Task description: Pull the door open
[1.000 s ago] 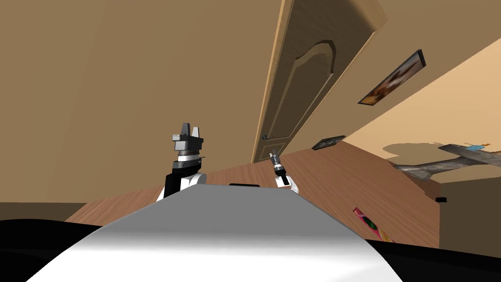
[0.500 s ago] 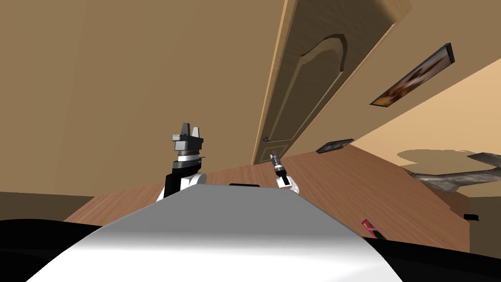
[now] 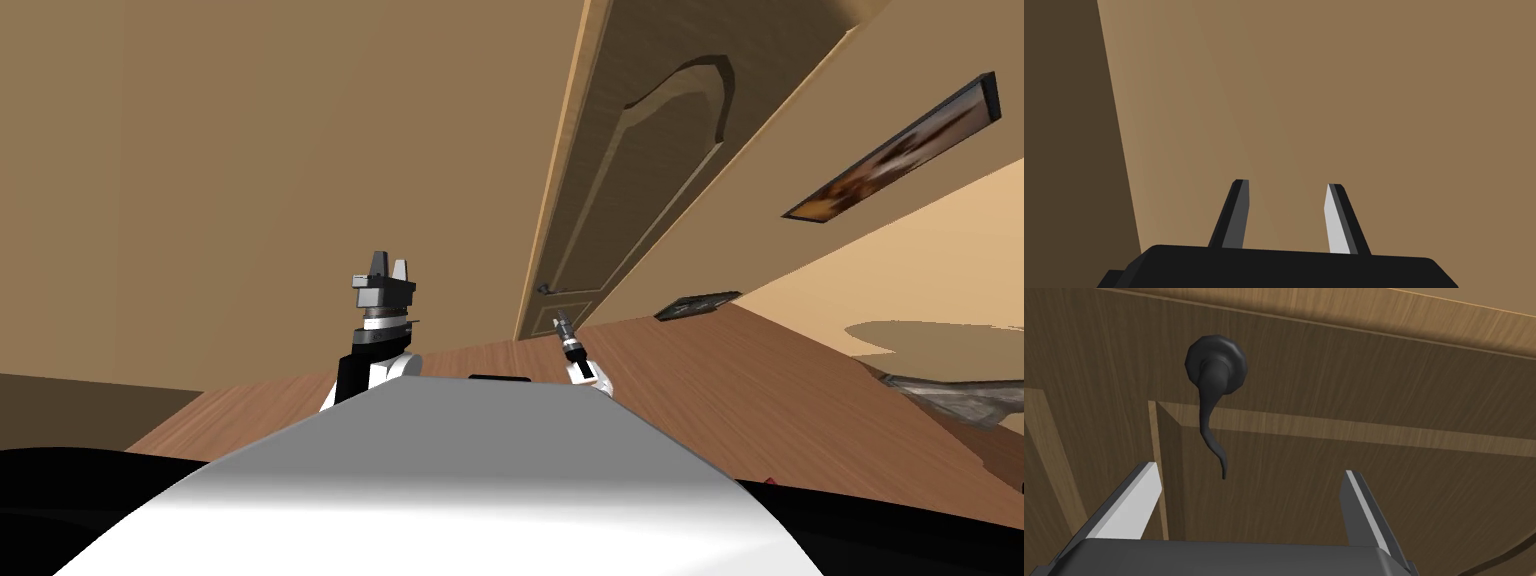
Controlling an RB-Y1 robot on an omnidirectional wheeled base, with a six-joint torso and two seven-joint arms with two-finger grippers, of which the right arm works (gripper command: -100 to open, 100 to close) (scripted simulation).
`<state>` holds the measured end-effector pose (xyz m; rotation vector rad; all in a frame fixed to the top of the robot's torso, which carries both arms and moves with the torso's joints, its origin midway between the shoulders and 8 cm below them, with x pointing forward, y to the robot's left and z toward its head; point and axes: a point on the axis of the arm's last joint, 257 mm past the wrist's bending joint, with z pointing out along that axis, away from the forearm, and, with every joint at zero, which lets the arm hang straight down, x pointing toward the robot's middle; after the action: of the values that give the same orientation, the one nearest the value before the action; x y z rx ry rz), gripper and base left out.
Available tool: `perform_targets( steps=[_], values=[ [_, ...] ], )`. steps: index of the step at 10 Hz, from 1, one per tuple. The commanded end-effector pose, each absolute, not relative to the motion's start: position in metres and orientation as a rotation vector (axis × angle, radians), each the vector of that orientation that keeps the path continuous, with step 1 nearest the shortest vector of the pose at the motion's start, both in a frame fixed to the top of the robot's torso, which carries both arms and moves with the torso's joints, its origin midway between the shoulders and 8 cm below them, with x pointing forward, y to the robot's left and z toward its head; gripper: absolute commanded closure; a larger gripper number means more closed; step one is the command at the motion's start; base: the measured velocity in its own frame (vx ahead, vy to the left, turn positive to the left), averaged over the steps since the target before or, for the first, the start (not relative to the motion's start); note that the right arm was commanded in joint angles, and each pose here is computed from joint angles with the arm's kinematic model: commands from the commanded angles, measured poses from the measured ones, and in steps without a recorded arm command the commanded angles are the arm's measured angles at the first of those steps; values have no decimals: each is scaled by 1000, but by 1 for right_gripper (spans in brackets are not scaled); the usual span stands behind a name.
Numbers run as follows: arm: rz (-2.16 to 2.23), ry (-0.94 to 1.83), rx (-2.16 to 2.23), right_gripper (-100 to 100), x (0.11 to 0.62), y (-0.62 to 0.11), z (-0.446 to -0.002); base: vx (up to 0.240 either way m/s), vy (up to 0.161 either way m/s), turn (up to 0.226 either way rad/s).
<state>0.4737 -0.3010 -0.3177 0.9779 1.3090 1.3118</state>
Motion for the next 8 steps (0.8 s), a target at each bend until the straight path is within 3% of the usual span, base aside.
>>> perform_targets(
  steps=[1, 8],
  values=[
    [1303, 1321, 989, -100, 474, -307, -324, 86, -85, 68],
    [1261, 1369, 1039, -100, 471, -331, -353, 92, -76, 75]
  ],
)
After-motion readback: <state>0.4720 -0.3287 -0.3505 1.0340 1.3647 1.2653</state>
